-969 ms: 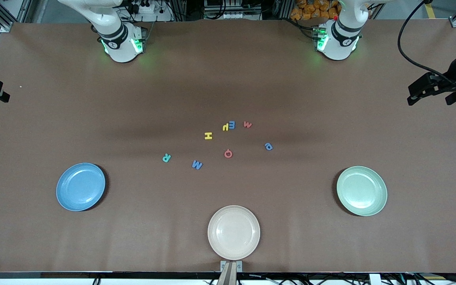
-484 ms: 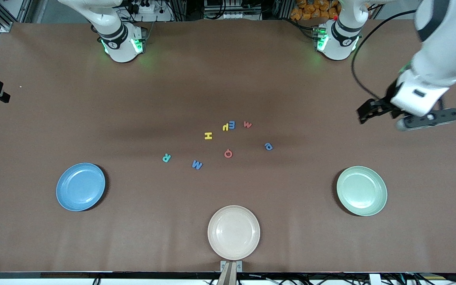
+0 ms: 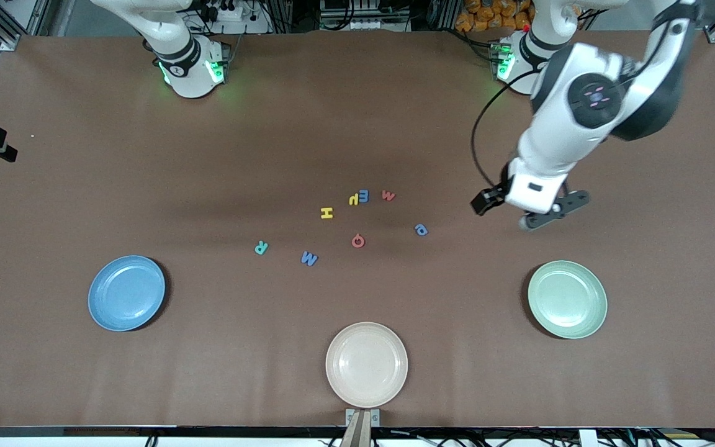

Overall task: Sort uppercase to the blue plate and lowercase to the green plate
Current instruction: 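Reach the left gripper down to the blue lowercase d, then grasp the blue d with the left gripper while the right gripper reaches the M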

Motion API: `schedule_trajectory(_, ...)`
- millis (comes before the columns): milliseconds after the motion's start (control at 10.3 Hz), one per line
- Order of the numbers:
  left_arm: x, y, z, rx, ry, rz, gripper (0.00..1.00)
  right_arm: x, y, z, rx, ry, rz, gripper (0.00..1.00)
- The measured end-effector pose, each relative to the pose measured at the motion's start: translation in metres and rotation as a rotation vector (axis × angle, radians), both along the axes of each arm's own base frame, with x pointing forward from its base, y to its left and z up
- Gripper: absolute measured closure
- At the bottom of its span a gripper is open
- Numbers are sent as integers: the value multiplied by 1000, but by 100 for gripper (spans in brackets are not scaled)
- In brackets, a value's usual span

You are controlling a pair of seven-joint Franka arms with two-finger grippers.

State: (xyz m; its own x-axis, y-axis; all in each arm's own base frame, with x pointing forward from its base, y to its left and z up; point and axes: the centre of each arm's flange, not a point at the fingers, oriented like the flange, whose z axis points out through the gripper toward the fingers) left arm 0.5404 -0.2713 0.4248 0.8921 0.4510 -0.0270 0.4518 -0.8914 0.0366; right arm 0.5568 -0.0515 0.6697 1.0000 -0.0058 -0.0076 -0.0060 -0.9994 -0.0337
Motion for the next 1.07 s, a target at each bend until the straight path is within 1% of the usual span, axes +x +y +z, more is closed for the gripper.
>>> schedule_trajectory(194, -14, -34, -52, -21, 13, 81, 0, 3, 2, -5, 1, 9, 5, 0)
schedule_trajectory(387, -30, -48, -102, -47, 8, 111, 0, 10, 11, -16, 3, 28, 21, 0)
schedule_trajectory(484, -34, -50, -120, -56, 6, 118, 0, 16, 18, -23, 4, 35, 33, 0)
schedule_trajectory(872, -37, -63, -180, -74, 13, 132, 0, 50, 52, -68, 4, 49, 88, 0)
schedule_trajectory(969, -33, -65, -192, -71, 18, 125, 3, 62, 59, -88, 6, 53, 98, 0)
schedule_trajectory(1065, -27, -70, -198, -74, 18, 112, 3, 74, 69, -108, 17, 53, 108, 0)
